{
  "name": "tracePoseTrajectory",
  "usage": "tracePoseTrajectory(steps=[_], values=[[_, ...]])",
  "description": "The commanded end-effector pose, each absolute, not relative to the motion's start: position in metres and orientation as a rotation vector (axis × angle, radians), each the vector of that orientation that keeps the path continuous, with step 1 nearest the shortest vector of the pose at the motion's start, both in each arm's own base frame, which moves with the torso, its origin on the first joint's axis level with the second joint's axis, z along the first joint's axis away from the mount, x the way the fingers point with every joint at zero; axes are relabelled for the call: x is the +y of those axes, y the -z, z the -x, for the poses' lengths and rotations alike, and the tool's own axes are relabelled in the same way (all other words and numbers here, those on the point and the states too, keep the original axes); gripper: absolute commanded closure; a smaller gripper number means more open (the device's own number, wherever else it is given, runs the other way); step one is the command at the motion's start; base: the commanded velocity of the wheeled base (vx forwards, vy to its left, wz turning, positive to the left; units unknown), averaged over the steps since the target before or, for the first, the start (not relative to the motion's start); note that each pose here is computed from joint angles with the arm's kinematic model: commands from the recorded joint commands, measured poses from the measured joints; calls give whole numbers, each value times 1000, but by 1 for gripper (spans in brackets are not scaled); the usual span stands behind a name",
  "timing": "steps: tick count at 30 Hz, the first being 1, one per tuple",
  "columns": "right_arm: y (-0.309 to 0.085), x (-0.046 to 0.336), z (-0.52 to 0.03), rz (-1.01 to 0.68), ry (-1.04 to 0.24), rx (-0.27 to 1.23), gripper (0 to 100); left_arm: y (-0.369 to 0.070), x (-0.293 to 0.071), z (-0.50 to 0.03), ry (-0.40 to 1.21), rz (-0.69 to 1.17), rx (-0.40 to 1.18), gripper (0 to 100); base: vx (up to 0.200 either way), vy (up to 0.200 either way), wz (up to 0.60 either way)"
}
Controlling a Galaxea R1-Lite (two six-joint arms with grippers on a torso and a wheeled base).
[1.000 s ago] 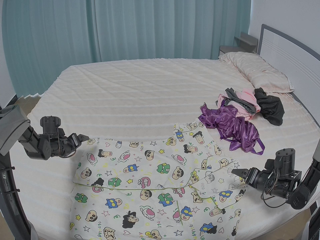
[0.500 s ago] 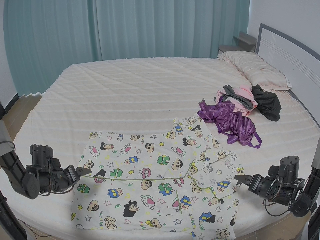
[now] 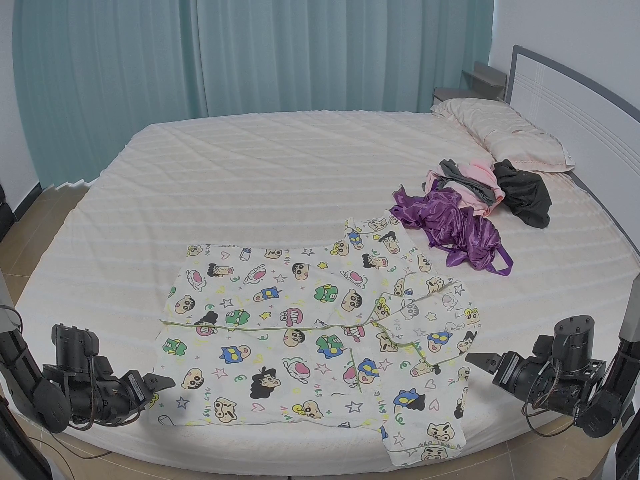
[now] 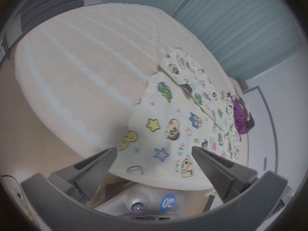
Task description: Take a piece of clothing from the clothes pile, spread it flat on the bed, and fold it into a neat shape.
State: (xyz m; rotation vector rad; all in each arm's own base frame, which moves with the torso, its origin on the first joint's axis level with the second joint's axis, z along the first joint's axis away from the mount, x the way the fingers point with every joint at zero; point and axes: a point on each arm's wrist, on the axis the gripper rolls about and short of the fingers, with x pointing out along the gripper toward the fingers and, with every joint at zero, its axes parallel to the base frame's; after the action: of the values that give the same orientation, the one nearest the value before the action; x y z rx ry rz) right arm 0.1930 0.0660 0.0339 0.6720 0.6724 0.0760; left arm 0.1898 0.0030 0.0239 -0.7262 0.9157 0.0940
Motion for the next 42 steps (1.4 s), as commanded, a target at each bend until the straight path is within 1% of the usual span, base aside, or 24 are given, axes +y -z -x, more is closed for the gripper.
tracePoseTrajectory(steps=[1, 7, 14, 20, 25, 26, 32, 35, 39, 42], values=[[-30, 69, -188, -658, -79, 705, 0, -11, 5, -185, -177, 707, 972, 0, 0, 0, 0], [-28, 69, -189, -656, -74, 713, 0, -1, 4, -186, -205, 694, 1016, 0, 0, 0, 0], [-21, 69, -189, -646, -65, 740, 0, 4, 1, -190, -200, 703, 1025, 0, 0, 0, 0], [-19, 70, -190, -646, -61, 747, 0, 4, -10, -196, -180, 753, 989, 0, 0, 0, 0], [-19, 71, -190, -642, -66, 748, 0, 7, -14, -197, -224, 726, 987, 0, 0, 0, 0], [-19, 71, -190, -641, -66, 750, 0, 7, -14, -197, -233, 726, 980, 100, 0, 0, 0], [-20, 73, -189, -634, -63, 741, 0, 7, -13, -195, -257, 742, 971, 100, 0, 0, 0], [-19, 75, -188, -614, -40, 729, 0, 6, -12, -194, -270, 736, 962, 100, 0, 0, 0], [-18, 77, -187, -607, -40, 732, 0, 6, -12, -190, -275, 717, 971, 100, 0, 0, 0], [-15, 77, -188, -596, -35, 739, 0, 1, -11, -188, -254, 709, 934, 100, 0, 0, 0]])
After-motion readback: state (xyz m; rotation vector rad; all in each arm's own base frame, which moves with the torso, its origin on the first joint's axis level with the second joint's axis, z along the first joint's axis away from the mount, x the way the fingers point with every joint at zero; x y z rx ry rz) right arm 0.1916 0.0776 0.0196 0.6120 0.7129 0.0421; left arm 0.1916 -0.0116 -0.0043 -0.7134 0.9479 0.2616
